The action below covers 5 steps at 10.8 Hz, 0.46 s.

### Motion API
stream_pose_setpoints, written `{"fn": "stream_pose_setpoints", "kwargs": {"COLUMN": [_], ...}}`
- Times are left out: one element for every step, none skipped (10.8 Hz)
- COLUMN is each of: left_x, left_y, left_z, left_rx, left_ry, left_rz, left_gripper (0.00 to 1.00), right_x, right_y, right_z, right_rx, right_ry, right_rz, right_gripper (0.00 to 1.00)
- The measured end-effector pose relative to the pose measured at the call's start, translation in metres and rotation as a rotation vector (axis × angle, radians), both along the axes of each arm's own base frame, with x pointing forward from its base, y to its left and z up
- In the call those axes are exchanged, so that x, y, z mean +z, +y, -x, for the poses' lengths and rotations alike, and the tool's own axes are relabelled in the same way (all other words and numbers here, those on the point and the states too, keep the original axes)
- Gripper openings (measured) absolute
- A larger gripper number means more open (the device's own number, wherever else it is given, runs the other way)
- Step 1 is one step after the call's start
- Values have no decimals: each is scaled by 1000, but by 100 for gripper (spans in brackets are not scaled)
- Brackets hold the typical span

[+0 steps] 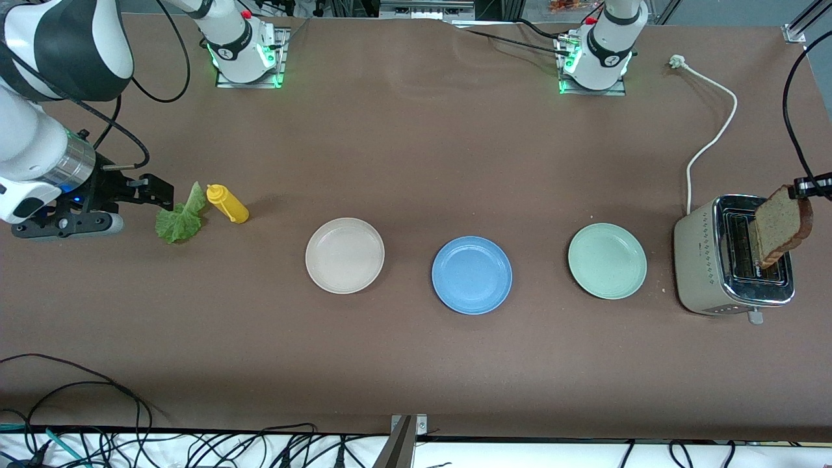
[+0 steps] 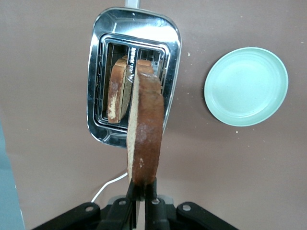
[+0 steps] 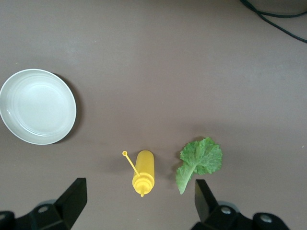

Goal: Make sandwich in blue plate with both arms
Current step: 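Grasp the bread slice with the left gripper and lift it out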

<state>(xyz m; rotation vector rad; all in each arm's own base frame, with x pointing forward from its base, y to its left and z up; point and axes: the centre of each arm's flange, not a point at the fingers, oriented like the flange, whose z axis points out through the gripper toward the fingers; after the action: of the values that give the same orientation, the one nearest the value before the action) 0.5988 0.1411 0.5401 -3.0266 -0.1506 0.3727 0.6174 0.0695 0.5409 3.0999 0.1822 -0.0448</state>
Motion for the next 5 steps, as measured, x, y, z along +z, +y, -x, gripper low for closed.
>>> {"fn": "stream_pose_setpoints", "kwargs": {"left_x": [12,19,22,22,22], "left_y": [-7,-14,-23,-31,-36], "left_z": [4,6,5,4,3], "left_rx": [-9,-21,-36,-51,-58], "left_ry": [-13,-22,-25,-25,-24], "left_rz": [-1,-1,2,5,6], "left_gripper": [8,8,8,8,8], "right_x": [0,0,0,0,0], "right_y": [0,0,0,0,0], "right_z": [0,0,0,0,0], "right_rx": [0,0,0,0,0], "right_ry": [0,0,0,0,0], "right_rz": [0,0,0,0,0], "right_gripper": [100,100,100,100,100]}}
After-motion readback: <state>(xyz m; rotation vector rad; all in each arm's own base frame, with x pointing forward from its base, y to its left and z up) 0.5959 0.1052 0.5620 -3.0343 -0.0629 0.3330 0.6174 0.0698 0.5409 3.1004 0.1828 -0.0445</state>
